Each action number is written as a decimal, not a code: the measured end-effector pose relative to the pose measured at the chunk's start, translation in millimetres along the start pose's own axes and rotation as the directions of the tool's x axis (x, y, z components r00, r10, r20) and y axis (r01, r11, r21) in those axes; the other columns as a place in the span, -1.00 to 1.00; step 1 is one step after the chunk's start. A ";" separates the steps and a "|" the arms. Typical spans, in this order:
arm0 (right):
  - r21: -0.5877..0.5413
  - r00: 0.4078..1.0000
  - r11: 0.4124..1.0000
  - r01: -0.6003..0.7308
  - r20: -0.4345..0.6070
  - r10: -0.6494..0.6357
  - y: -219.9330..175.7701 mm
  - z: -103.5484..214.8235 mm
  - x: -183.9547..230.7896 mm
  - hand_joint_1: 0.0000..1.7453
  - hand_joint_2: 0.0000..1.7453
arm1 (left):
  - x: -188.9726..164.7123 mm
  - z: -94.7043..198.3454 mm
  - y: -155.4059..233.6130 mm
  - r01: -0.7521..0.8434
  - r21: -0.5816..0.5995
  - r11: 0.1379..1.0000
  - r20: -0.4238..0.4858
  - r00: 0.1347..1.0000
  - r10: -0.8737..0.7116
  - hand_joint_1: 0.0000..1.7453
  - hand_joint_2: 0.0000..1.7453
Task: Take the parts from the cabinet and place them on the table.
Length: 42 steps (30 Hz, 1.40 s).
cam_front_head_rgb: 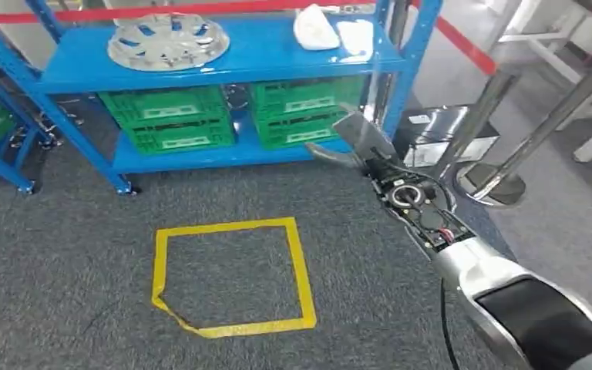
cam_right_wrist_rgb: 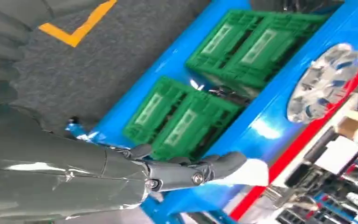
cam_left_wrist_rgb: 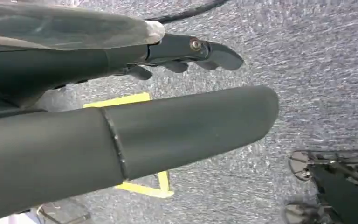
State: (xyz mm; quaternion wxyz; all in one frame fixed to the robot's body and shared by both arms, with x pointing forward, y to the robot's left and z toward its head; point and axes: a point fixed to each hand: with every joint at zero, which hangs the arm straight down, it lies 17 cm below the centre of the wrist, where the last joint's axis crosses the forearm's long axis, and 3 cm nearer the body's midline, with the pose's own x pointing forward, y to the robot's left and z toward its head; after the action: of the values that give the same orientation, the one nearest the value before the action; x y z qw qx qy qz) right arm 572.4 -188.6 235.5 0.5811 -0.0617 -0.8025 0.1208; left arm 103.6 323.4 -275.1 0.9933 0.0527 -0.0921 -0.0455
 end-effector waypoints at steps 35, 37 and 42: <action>0.006 0.997 1.000 0.018 -0.069 -0.017 3.7 14.6 -27.2 -1.00 -1.00 | -6.3 0.1 0.1 0.022 0.000 1.000 -0.008 1.000 -0.022 -1.00 -1.00; 0.007 0.998 1.000 0.018 -0.066 -0.017 3.4 13.6 -25.9 -1.00 -1.00 | -6.3 0.0 0.3 0.022 0.002 1.000 -0.008 1.000 -0.022 -1.00 -1.00; 0.011 0.999 1.000 0.018 -0.042 -0.018 3.2 9.9 -19.0 -1.00 -1.00 | -4.7 0.0 -0.6 0.011 0.005 1.000 -0.010 1.000 -0.011 -1.00 -1.00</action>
State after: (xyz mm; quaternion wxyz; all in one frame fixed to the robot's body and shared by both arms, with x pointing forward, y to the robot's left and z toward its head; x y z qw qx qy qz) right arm 568.9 -191.3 214.3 0.5991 -0.0538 -0.7900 0.1190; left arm 99.0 323.2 -276.1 0.9934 0.0558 -0.0869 -0.0503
